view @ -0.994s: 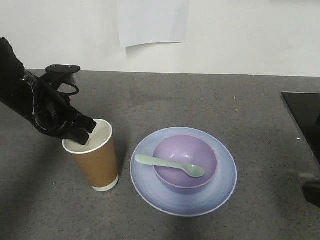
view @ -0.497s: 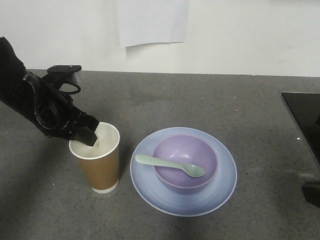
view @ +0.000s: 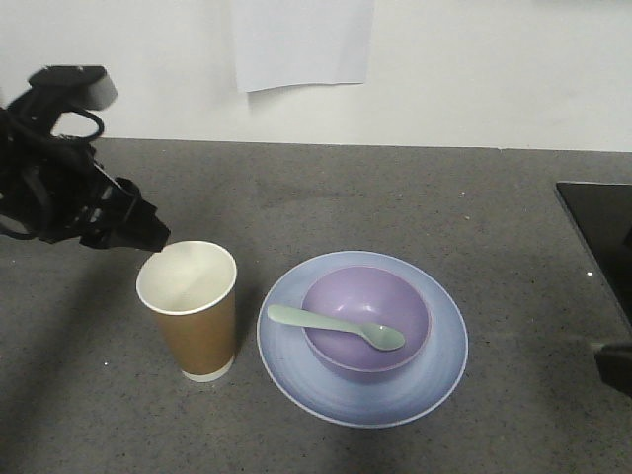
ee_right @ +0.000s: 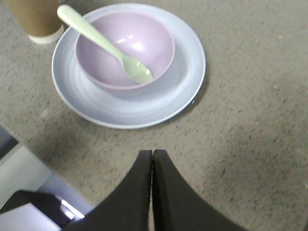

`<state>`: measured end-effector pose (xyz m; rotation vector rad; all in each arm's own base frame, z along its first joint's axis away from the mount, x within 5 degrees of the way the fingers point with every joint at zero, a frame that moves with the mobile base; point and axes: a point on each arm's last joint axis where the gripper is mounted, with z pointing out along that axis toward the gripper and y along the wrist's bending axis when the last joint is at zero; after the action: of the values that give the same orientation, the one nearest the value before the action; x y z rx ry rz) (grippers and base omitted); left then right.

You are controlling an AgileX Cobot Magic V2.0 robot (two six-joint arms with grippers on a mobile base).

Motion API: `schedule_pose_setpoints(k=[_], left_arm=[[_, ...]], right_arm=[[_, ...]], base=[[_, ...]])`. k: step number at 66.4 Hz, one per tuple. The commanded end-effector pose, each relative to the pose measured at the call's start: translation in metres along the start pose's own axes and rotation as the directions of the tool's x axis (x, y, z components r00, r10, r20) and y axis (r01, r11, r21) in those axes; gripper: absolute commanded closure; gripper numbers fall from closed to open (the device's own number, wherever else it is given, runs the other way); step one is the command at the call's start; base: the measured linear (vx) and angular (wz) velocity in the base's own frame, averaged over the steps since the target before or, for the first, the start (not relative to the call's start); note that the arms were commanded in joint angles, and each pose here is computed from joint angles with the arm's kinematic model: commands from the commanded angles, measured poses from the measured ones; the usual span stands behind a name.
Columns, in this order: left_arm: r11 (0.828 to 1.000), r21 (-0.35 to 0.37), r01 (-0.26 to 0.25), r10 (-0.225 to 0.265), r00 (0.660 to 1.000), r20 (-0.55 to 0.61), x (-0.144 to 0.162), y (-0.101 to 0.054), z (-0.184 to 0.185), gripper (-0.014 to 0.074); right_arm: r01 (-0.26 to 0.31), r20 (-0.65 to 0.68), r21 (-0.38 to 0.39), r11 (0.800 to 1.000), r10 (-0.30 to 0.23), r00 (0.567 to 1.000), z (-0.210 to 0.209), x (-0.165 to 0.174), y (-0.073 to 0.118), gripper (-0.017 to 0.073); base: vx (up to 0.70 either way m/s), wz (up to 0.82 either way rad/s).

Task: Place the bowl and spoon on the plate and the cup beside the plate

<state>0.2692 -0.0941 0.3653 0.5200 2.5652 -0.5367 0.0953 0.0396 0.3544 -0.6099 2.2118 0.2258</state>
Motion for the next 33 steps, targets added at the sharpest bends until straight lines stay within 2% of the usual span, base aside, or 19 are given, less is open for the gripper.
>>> schedule_pose_setpoints(k=[1, 6, 11, 14, 20, 25, 31, 33], left_arm=[[0.999, 0.010, -0.048, 0.046, 0.985, 0.164, 0.002, -0.021, -0.044, 0.0269], [0.995, -0.032, -0.099, 0.103, 0.963, 0.248, 0.009, -0.029, -0.068, 0.0270], [0.989, -0.092, -0.119, 0.144, 0.923, 0.357, 0.019, -0.035, -0.091, 0.0274], [0.986, -0.121, -0.118, 0.158, 0.898, 0.411, 0.027, -0.036, -0.099, 0.0281], [0.975, -0.191, -0.112, 0.195, 0.843, 0.501, 0.048, -0.037, -0.111, 0.0317], [0.970, -0.225, -0.097, 0.205, 0.825, 0.527, 0.068, -0.034, -0.107, 0.0367], [0.967, -0.244, -0.073, 0.197, 0.822, 0.535, 0.097, -0.027, -0.091, 0.0452], [0.968, -0.243, -0.065, 0.187, 0.830, 0.525, 0.108, -0.023, -0.081, 0.0480]], right_arm=[[-0.012, 0.163, 0.047, 0.999, 0.004, 0.987, -0.006, -0.018, -0.004, 0.0565], [-0.031, 0.244, 0.075, 0.997, 0.012, 0.970, -0.008, -0.025, -0.007, 0.0565], [-0.078, 0.325, 0.095, 0.992, 0.044, 0.945, -0.010, -0.032, -0.010, 0.0565], [-0.107, 0.365, 0.104, 0.989, 0.062, 0.929, -0.012, -0.035, -0.012, 0.0565], [-0.129, 0.425, 0.139, 0.982, 0.058, 0.903, -0.015, -0.040, -0.016, 0.0565], [-0.144, 0.445, 0.156, 0.977, 0.060, 0.894, -0.013, -0.040, -0.018, 0.0565], [-0.155, 0.432, 0.168, 0.973, 0.069, 0.899, -0.001, -0.032, -0.021, 0.0565], [-0.158, 0.420, 0.169, 0.973, 0.074, 0.905, 0.007, -0.026, -0.021, 0.0565]], base=[[0.00, 0.00], [0.00, 0.00], [0.00, 0.00], [0.00, 0.00], [0.00, 0.00], [0.00, 0.00], [0.00, 0.00], [0.00, 0.00]])
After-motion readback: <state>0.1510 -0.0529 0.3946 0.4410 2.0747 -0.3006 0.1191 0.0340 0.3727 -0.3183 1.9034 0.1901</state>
